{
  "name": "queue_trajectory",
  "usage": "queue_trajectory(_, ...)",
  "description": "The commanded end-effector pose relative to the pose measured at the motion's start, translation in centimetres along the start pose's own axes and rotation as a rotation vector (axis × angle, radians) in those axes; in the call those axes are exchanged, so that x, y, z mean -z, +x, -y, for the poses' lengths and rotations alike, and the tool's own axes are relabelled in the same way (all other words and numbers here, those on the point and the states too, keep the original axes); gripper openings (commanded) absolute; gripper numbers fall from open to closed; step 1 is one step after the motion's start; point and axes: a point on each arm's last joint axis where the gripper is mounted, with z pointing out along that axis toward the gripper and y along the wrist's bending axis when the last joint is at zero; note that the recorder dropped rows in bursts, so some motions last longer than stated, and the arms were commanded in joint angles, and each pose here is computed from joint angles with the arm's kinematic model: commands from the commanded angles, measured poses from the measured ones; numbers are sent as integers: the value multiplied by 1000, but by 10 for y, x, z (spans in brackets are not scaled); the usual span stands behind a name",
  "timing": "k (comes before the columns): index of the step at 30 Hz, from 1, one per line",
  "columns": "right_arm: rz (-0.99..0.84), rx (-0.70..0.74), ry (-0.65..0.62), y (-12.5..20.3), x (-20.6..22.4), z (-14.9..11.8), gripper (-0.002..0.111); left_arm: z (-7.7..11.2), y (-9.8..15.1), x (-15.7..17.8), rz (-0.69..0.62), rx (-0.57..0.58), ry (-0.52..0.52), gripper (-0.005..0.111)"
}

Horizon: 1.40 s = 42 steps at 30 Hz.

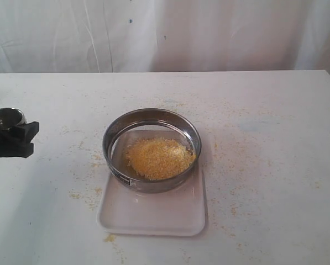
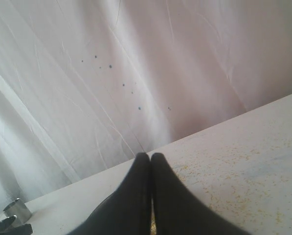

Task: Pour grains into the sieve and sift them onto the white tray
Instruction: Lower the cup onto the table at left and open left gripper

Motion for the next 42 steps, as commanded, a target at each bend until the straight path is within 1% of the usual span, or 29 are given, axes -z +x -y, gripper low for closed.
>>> queue_trajectory(1, 9, 4, -4, 0, 1, 0, 0, -3, 10, -16, 35, 12, -3, 0)
queue_trajectory(16, 9, 4, -4, 0, 1, 0, 0, -8, 39, -58, -28, 16, 38, 0)
queue_trajectory(22, 9, 4, -4, 0, 1, 0, 0, -8, 46, -64, -37, 17, 48, 1)
queue_trajectory(23, 9, 4, -4, 0, 1, 0, 0, -8, 45, -64, -24, 19, 47, 5)
queue_trajectory(25, 9, 4, -4, 0, 1, 0, 0, -8, 41, -64, 19, 22, 45, 26)
queue_trajectory(26, 9, 4, -4, 0, 1, 0, 0, -8, 41, -64, 19, 22, 45, 47)
queue_trajectory(27, 9, 4, -4, 0, 1, 0, 0, -7, 41, -64, 19, 20, 51, 60)
queue_trajectory(28, 9, 4, -4, 0, 1, 0, 0, -4, 40, -65, 20, 24, 50, 83)
queue_trajectory(29, 9, 4, -4, 0, 1, 0, 0, -3, 40, -65, 21, 19, 51, 95)
queue_trajectory(30, 9, 4, -4, 0, 1, 0, 0, 0, 39, -66, 22, -1, 61, 102)
queue_trajectory(31, 9, 4, -4, 0, 1, 0, 0, 3, 39, -66, 23, -2, 67, 103)
queue_trajectory(35, 9, 4, -4, 0, 1, 0, 0, 4, 39, -65, 21, -2, 69, 99)
queue_trajectory(37, 9, 4, -4, 0, 1, 0, 0, 3, 39, -62, 19, -5, 54, 98)
queue_trajectory(42, 9, 4, -4, 0, 1, 0, 0, 2, 29, -49, 40, -96, 18, 98)
